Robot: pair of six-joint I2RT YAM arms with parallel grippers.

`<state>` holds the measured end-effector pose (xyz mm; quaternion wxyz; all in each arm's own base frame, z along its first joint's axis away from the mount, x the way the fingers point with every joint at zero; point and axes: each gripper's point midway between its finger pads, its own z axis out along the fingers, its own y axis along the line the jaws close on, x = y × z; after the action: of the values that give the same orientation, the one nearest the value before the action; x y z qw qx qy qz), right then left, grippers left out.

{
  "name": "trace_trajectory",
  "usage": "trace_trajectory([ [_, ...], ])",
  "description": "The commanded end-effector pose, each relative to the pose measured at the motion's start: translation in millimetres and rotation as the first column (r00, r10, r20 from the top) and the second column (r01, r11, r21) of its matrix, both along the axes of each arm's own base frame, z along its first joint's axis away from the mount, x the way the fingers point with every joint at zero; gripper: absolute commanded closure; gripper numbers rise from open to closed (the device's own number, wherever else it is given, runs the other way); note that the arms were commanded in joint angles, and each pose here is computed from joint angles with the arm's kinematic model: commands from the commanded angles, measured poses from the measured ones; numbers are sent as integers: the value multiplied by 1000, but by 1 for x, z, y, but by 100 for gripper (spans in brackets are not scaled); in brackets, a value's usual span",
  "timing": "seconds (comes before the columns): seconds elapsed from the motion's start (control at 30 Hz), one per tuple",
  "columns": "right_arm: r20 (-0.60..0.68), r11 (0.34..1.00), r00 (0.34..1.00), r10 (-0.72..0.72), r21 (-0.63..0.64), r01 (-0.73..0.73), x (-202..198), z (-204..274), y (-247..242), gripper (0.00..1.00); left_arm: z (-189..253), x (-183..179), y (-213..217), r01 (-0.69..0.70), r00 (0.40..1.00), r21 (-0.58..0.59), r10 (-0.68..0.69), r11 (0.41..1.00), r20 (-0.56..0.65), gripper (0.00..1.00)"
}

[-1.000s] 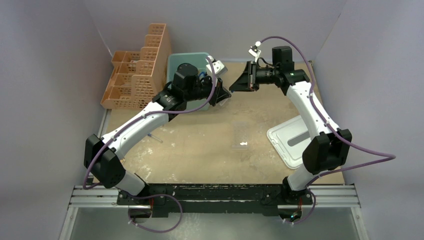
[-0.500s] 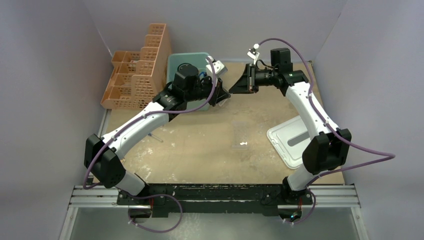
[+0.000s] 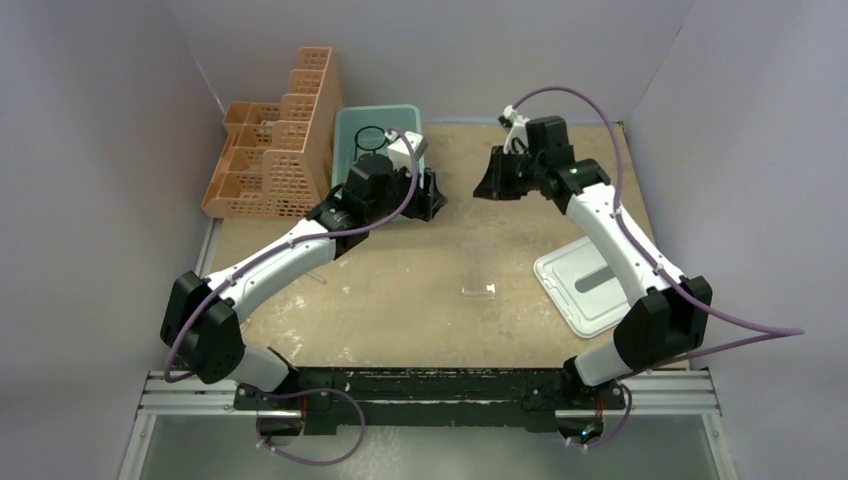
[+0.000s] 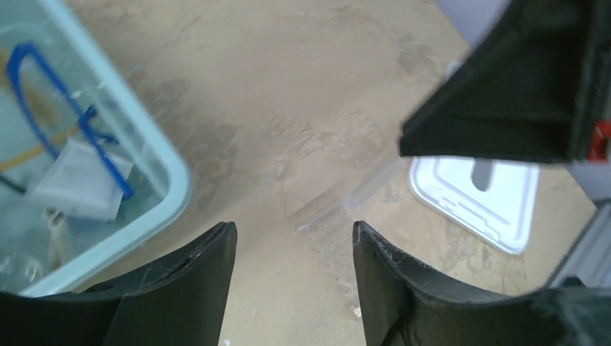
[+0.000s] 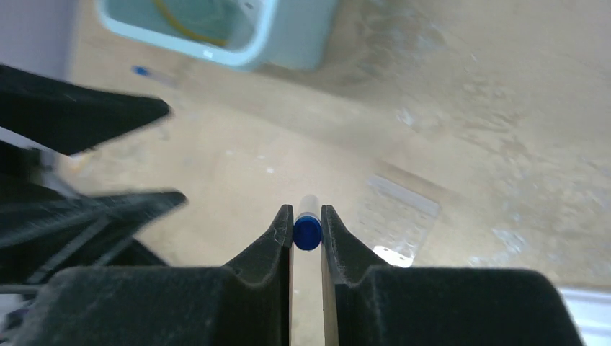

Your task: Organize the chemistry lab equipment

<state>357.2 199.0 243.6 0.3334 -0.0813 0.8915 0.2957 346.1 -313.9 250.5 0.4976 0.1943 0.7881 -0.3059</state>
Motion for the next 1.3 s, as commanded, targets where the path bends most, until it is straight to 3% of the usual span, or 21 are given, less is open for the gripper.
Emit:
trace_trajectory([
  [0.0,148,952,981,-124,-261,160,8,-25,-25,94,23,26,46,-331,943,-131,332,934,-22,40],
  [0.13,211,923,967,-145,-324,209,-1,-40,-23,94,-5,25,94,-547,836,-60,541,835,-95,40],
  [0.27,238,896,959,-155,-375,238,-9,-58,-22,95,-18,17,121,-643,764,-58,634,764,-118,39],
  [0.5,328,922,942,-70,-340,186,-15,-76,14,96,-29,14,148,-760,647,-78,742,645,-177,40],
  [0.87,328,911,940,-92,-354,212,-21,-100,16,97,-29,28,128,-737,672,-141,694,661,-259,40],
  [1.27,280,900,956,-85,-391,195,-26,-132,13,98,-26,34,122,-720,692,-176,674,671,-260,40],
])
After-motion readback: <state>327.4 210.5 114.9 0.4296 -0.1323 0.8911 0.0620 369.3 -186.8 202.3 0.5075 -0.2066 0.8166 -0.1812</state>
